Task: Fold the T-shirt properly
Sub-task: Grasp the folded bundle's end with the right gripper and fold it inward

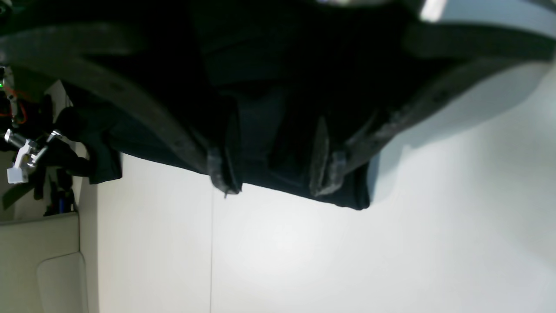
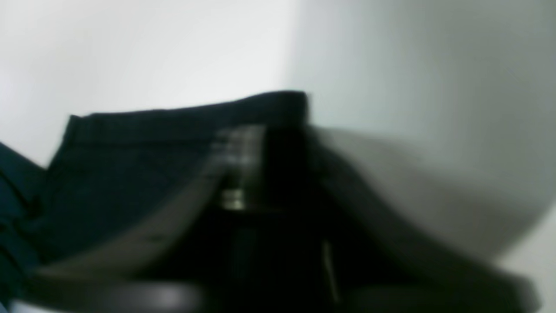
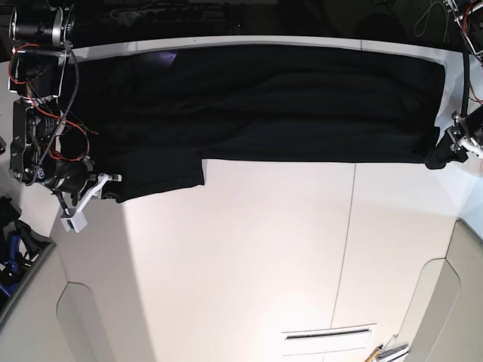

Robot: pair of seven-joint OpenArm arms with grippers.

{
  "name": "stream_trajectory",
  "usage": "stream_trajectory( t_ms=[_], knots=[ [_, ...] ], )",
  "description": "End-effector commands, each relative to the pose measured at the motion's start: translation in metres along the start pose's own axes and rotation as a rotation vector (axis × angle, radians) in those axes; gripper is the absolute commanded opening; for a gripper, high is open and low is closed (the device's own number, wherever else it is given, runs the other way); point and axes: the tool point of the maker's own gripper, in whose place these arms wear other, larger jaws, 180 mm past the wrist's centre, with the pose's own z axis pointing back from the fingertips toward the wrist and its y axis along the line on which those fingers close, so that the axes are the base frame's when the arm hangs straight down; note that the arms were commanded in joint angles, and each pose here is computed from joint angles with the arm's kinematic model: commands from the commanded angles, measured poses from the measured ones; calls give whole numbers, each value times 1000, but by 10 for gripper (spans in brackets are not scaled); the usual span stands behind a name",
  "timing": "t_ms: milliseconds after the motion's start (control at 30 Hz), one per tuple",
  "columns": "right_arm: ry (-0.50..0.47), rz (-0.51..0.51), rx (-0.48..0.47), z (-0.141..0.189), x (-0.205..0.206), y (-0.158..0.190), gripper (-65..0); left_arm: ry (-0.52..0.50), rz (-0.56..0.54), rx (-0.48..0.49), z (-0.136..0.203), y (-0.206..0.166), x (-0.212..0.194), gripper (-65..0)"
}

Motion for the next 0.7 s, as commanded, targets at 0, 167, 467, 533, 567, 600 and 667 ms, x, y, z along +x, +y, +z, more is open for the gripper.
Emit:
stream_trajectory(
  t_ms=[0, 167, 467, 533, 567, 600, 667],
  knots=[
    [-24, 18, 3, 7, 15, 0, -650, -51, -36, -13, 7, -6, 21, -361],
    [-108, 83, 79, 29, 46, 30, -650, -51, -36, -13, 7, -6, 21, -361],
    [-90, 303, 154, 74, -3, 110, -650, -51, -36, -13, 7, -5, 21, -361],
    [-68, 297, 192, 78, -33, 133, -650, -51, -36, -13, 7, -6, 21, -361],
    [-59, 284, 215, 81, -48, 144, -650, -52, -36, -13, 7, -6, 21, -361],
    [-53, 268, 241, 83, -60, 156, -650, -52, -36, -14, 7, -6, 22, -362],
    [-40, 232, 287, 89, -82, 175, -650, -58, -34, -17, 7, -6, 23, -361]
  ],
)
